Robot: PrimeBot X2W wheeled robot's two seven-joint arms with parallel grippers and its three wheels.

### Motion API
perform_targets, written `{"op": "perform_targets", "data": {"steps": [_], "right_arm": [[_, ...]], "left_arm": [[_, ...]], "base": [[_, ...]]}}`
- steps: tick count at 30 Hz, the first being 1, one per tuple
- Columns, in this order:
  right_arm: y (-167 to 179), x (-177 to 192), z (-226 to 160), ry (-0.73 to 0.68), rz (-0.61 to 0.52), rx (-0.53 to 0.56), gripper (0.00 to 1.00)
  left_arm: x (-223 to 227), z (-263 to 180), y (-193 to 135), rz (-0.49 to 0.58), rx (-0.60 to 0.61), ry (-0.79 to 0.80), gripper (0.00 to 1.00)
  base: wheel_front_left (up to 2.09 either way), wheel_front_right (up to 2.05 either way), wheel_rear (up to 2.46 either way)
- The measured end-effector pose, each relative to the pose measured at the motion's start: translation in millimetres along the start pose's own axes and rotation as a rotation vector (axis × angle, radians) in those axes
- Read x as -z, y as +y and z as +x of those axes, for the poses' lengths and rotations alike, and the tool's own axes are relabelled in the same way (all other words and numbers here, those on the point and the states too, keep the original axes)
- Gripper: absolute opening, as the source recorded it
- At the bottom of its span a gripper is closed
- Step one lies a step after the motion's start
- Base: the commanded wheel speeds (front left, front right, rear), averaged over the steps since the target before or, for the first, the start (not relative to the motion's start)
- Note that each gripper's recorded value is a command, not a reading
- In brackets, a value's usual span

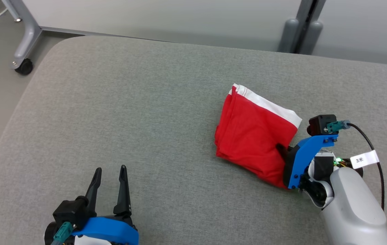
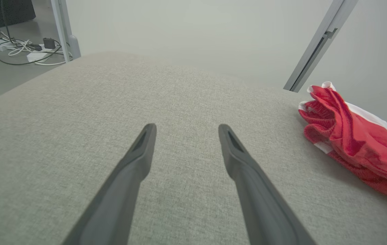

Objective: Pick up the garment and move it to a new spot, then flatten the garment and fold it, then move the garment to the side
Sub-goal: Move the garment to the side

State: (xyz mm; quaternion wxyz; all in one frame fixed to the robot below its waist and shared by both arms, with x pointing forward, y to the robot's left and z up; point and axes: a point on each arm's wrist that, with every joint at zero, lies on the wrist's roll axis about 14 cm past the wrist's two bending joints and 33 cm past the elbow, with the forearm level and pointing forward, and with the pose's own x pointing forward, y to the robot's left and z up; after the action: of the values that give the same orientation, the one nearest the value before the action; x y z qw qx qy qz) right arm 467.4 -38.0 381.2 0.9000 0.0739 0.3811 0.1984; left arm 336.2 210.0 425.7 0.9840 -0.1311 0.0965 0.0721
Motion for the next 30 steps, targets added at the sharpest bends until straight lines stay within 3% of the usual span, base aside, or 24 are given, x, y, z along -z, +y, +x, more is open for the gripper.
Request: {"op": "perform_targets", "data": {"steps": [8, 21, 26, 30], "right_arm": [[-24.3, -6.8, -18.6, -0.08, -0.035, 0.043, 0.0], [-141.1, 11.9, -120.5, -0.176, 0.026, 0.319, 0.0], [-157.5, 14.6, -144.0, -0.211, 0.059, 0.379, 0.0], [-157.6, 15.6, -145.4, -0.218, 0.07, 0.383, 0.0]], "left_arm": [[10.5, 25.5, -48.6, 0.025, 0.161, 0.031, 1.0], [29.2, 67.9, -170.4, 0.072, 0.538, 0.079, 1.0], [29.9, 72.4, -201.3, 0.085, 0.629, 0.082, 1.0], [30.8, 74.5, -206.9, 0.095, 0.651, 0.088, 1.0]], "base": [[0.0, 0.0, 0.0], [0.0, 0.0, 0.0], [0.0, 0.0, 0.0], [0.0, 0.0, 0.0]]}}
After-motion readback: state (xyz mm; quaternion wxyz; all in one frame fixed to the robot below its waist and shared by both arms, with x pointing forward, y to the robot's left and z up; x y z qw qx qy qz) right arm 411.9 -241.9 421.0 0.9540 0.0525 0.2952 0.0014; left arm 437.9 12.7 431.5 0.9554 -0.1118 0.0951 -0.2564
